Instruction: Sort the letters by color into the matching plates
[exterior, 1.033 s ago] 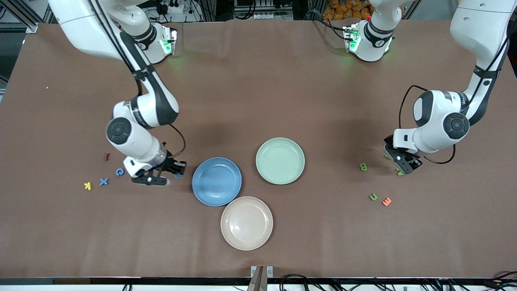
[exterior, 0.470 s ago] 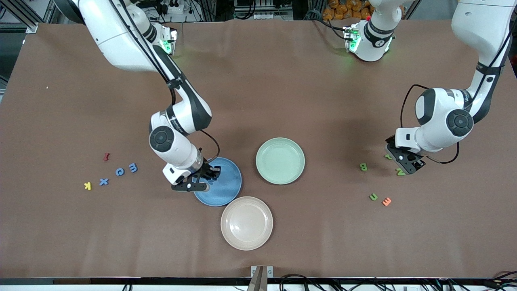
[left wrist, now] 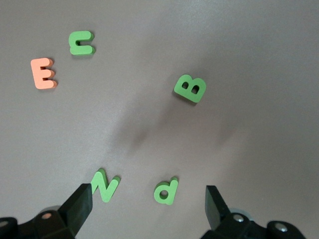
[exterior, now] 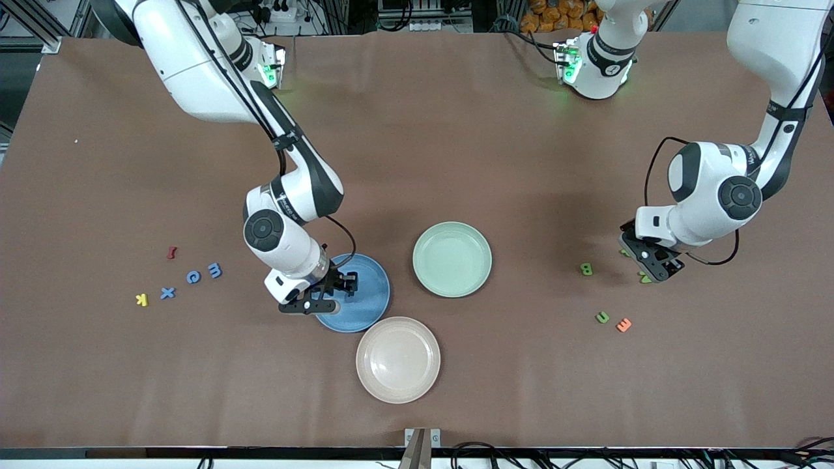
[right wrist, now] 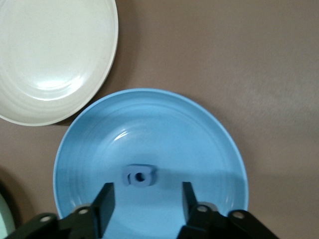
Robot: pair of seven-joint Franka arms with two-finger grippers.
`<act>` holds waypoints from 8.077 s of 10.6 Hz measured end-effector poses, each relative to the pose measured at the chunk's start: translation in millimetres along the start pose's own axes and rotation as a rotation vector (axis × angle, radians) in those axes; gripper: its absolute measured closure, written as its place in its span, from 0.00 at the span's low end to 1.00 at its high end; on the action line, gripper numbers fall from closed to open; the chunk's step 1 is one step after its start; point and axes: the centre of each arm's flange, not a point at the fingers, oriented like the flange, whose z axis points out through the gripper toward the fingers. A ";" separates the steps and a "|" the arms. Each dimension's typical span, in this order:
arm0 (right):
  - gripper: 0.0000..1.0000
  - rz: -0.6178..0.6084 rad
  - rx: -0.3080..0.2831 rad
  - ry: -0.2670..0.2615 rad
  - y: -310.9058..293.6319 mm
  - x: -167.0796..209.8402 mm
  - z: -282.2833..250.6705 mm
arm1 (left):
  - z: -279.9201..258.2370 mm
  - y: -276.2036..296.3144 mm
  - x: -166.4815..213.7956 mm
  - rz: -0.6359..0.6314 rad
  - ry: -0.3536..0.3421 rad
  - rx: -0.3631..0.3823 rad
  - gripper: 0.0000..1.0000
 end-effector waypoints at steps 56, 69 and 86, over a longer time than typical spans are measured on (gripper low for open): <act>0.72 -0.562 -0.099 -0.114 296.5 -53.4 -9.3 | 21.2 0.1 7.3 0.278 -0.072 0.001 0.00; 0.72 -0.200 -0.045 -0.050 7.8 -38.6 10.0 | 63.6 13.2 -31.5 0.298 0.025 0.063 0.00; 0.00 -0.382 -0.082 -0.130 274.9 21.5 -46.8 | 78.3 9.0 -40.4 0.268 0.024 0.054 0.00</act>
